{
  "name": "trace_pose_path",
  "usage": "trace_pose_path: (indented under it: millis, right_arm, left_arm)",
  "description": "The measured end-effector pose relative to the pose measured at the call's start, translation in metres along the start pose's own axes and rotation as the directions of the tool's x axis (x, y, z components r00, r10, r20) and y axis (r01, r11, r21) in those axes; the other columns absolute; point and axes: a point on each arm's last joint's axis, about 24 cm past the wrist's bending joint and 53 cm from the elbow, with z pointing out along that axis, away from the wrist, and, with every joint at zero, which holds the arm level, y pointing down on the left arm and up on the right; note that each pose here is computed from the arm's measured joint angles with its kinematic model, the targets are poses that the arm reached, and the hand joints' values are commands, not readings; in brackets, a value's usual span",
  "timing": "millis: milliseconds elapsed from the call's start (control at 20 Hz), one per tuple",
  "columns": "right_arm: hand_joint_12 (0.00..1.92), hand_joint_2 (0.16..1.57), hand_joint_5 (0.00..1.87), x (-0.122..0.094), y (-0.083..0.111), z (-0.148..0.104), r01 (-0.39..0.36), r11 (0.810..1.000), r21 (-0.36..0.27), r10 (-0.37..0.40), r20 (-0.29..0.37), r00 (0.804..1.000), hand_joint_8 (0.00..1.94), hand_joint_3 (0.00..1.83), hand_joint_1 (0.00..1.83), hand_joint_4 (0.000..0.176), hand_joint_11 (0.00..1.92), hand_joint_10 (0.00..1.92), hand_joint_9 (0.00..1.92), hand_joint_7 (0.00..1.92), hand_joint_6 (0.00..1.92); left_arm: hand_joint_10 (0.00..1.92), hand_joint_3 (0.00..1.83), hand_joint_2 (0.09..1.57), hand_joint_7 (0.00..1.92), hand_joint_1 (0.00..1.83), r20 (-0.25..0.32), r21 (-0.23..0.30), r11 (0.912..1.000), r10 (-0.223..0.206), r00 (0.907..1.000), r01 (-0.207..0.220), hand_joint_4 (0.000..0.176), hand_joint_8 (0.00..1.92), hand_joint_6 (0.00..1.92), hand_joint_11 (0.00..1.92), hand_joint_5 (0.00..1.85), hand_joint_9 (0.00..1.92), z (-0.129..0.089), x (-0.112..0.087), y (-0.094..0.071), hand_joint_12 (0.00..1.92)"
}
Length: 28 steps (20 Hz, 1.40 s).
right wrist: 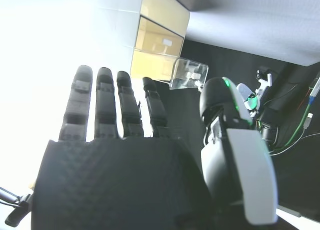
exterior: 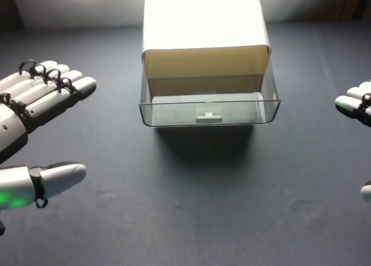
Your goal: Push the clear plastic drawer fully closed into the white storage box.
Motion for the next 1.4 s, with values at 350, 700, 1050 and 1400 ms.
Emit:
trace_pose_path:
  millis: [350, 700, 1050, 1400]
  right_arm:
    - [0.00, 1.27, 0.00, 0.007, -0.001, 0.001, -0.012, 1.000, 0.004, 0.012, -0.016, 1.000, 0.00, 0.01, 0.13, 0.000, 0.00, 0.00, 0.00, 0.00, 0.00]
    - [0.00, 1.31, 0.00, 0.042, 0.013, 0.004, -0.121, 0.991, -0.057, 0.114, -0.118, 0.987, 0.00, 0.01, 0.08, 0.000, 0.00, 0.00, 0.00, 0.00, 0.00]
    - [0.27, 1.42, 0.03, 0.080, 0.045, 0.031, -0.276, 0.947, -0.164, 0.236, -0.229, 0.944, 0.01, 0.01, 0.23, 0.000, 0.00, 0.02, 0.11, 0.05, 0.00]
    - [0.46, 1.44, 0.07, 0.104, 0.080, 0.065, -0.367, 0.895, -0.254, 0.293, -0.288, 0.912, 0.01, 0.00, 0.49, 0.000, 0.00, 0.02, 0.15, 0.07, 0.01]
  left_arm:
    - [0.00, 0.01, 1.21, 0.00, 0.08, 0.001, -0.012, 0.9998, -0.013, 0.9999, 0.013, 0.055, 0.00, 0.00, 0.00, 0.00, 0.00, 0.001, 0.001, 0.005, 0.00]
    - [0.00, 0.01, 1.25, 0.00, 0.04, 0.016, -0.021, 0.9996, -0.018, 0.9997, 0.018, 0.045, 0.00, 0.00, 0.00, 0.00, 0.00, 0.001, -0.003, 0.008, 0.00]
    - [0.00, 0.01, 1.28, 0.00, 0.13, 0.045, -0.030, 0.9995, -0.004, 0.9990, 0.006, 0.019, 0.00, 0.00, 0.00, 0.00, 0.00, 0.000, -0.012, 0.010, 0.00]
    - [0.00, 0.04, 1.39, 0.00, 0.27, 0.069, -0.038, 0.9993, -0.005, 0.9976, 0.007, 0.008, 0.00, 0.00, 0.00, 0.00, 0.00, -0.002, -0.018, 0.012, 0.00]
